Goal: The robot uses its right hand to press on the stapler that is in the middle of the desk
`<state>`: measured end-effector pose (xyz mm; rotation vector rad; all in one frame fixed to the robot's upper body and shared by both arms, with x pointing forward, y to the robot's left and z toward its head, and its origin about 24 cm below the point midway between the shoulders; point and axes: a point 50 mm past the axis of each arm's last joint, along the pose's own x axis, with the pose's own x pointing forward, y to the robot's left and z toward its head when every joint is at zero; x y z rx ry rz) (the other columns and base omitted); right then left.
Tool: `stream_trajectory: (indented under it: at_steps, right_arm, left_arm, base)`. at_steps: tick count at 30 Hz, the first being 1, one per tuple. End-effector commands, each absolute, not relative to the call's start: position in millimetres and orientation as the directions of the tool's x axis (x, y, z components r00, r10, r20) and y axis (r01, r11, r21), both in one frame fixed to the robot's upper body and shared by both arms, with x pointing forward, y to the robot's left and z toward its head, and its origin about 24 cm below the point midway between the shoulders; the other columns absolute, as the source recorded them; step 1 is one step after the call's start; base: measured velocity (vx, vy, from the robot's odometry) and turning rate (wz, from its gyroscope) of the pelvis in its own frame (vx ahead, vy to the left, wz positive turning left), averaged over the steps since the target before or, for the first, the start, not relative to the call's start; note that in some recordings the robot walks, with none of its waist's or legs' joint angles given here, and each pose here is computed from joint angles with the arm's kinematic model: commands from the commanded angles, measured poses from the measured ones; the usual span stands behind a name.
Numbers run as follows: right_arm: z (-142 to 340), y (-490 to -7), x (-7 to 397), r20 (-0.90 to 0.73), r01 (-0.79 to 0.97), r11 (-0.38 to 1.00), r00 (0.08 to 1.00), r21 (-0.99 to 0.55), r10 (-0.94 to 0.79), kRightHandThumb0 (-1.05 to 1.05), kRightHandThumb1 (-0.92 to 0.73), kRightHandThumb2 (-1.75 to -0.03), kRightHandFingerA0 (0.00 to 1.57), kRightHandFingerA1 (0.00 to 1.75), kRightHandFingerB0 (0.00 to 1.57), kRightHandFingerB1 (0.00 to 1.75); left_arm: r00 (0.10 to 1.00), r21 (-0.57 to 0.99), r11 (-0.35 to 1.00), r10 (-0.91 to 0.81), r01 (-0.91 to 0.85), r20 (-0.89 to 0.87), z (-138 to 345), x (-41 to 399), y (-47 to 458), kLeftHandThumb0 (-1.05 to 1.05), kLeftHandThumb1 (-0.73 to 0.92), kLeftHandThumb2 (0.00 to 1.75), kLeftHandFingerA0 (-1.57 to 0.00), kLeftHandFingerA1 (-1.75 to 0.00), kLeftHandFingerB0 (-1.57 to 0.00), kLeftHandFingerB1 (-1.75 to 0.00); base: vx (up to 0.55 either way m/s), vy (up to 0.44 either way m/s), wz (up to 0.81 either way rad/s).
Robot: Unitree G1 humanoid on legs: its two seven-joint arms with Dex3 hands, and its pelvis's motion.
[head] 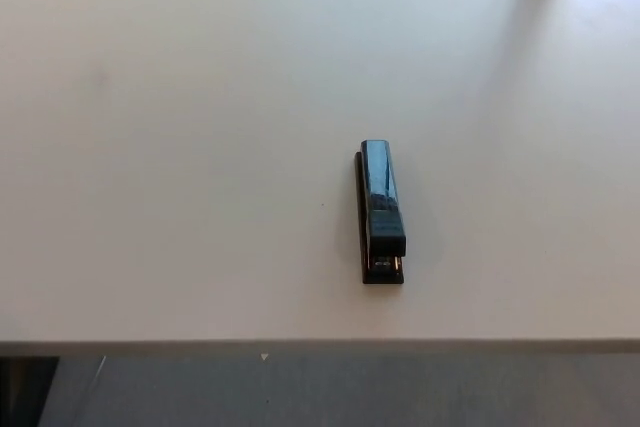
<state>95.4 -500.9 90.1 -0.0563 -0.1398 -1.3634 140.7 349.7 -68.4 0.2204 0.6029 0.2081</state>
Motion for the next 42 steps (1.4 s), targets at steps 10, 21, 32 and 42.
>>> stream_trajectory:
  at_steps: [10, 21, 32, 42]
  right_arm:
    - [317, -414, 174, 0.764, 0.587, 0.761, 0.346, 0.277, -0.545, -0.03, -0.58, -1.01, 1.24, 1.18, 0.97, 0.99]
    - [357, -281, 261, 0.834, 0.121, 0.98, 0.515, 0.156, -0.197, -0.1, -0.65, -0.92, 1.27, 0.99, 0.84, 1.02]
    - [315, -166, 311, 0.768, -0.147, 0.987, 0.638, 0.058, 0.05, -0.09, -0.76, -0.81, 1.3, 0.92, 0.79, 1.01]
    - [249, -92, 352, 0.567, -0.212, 0.977, 0.804, -0.008, 0.179, -0.14, -0.81, -0.69, 1.28, 0.98, 0.74, 1.1]
  left_arm:
    - [0.804, 0.293, 0.946, 0.279, -0.138, -0.524, -62, 137, 362, -0.56, 0.88, 1.04, -0.05, -0.4, 0.0, -0.24]
    - [0.804, 0.28, 0.948, 0.281, -0.148, -0.525, -64, 136, 361, -0.51, 0.92, 0.93, -0.12, -0.41, 0.0, -0.2]
    - [0.804, 0.291, 0.946, 0.281, -0.142, -0.523, -64, 136, 360, -0.53, 0.92, 0.93, -0.1, -0.43, 0.0, -0.2]
    - [0.803, 0.287, 0.949, 0.274, -0.134, -0.53, -64, 138, 360, -0.55, 0.92, 0.92, -0.1, -0.43, 0.0, -0.19]
  base:
    - [0.0, 0.0, 0.0]
    - [0.0, 0.0, 0.0]
    - [0.0, 0.0, 0.0]
    - [0.0, 0.0, 0.0]
